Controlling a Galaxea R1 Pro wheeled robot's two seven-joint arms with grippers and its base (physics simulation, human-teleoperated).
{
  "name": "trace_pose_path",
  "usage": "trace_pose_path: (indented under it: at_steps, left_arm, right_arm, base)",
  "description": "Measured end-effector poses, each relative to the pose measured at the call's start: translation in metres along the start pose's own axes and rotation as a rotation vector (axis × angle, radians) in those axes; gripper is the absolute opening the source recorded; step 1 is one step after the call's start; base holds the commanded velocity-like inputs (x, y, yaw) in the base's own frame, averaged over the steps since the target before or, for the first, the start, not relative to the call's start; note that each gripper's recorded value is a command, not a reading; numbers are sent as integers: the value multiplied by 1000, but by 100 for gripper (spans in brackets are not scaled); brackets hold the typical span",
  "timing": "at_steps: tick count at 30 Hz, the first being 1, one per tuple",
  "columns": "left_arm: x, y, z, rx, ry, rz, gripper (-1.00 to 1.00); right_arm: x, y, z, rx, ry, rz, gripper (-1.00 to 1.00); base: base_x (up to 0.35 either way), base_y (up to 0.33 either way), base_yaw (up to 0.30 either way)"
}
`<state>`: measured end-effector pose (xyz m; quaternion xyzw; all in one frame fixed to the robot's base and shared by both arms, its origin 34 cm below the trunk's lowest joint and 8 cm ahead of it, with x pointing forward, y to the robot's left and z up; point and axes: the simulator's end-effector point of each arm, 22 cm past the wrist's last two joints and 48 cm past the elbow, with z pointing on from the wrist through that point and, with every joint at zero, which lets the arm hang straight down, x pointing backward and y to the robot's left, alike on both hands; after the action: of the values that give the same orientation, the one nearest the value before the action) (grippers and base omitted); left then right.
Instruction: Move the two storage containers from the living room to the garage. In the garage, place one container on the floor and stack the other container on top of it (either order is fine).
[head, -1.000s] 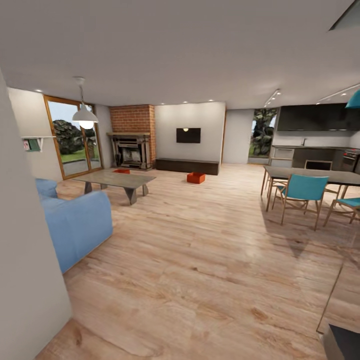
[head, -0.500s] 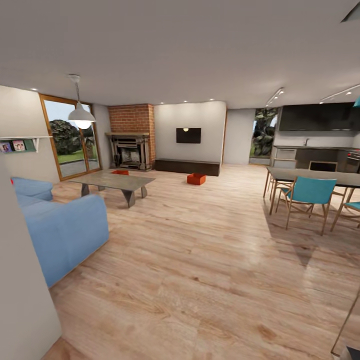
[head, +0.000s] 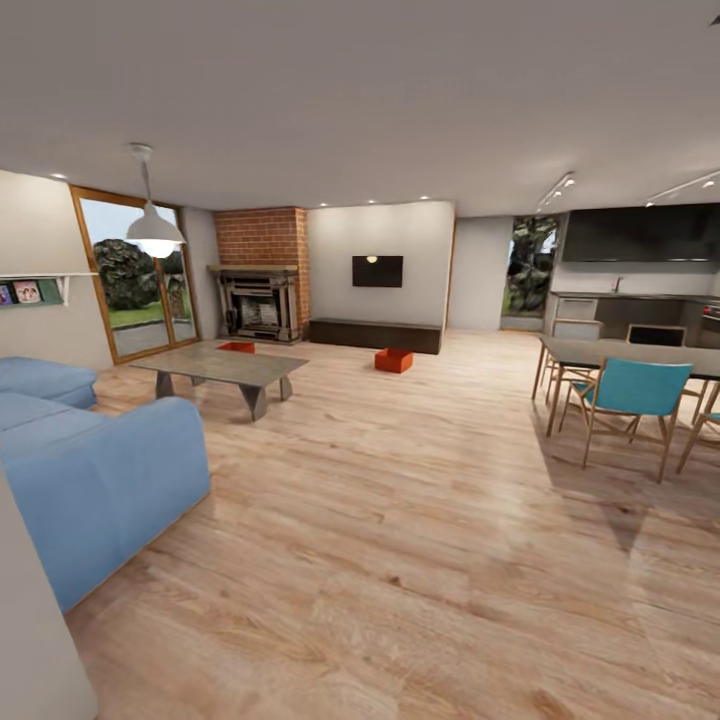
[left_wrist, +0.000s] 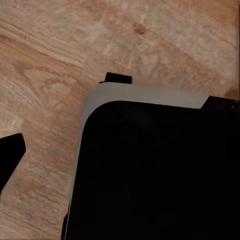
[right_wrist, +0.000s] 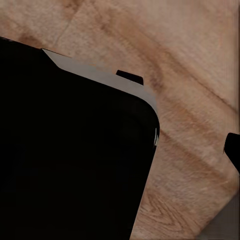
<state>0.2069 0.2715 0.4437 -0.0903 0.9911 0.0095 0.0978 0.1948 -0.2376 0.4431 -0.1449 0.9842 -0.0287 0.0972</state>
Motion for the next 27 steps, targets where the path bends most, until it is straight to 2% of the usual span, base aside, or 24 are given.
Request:
trace_pose_path:
  at_steps: [27]
  left_arm:
    - [-1,2,0,-5,-5,-13,100]
  right_arm:
    - [0,0,0,0,0,-1,100]
  base:
    - [319,0,0]
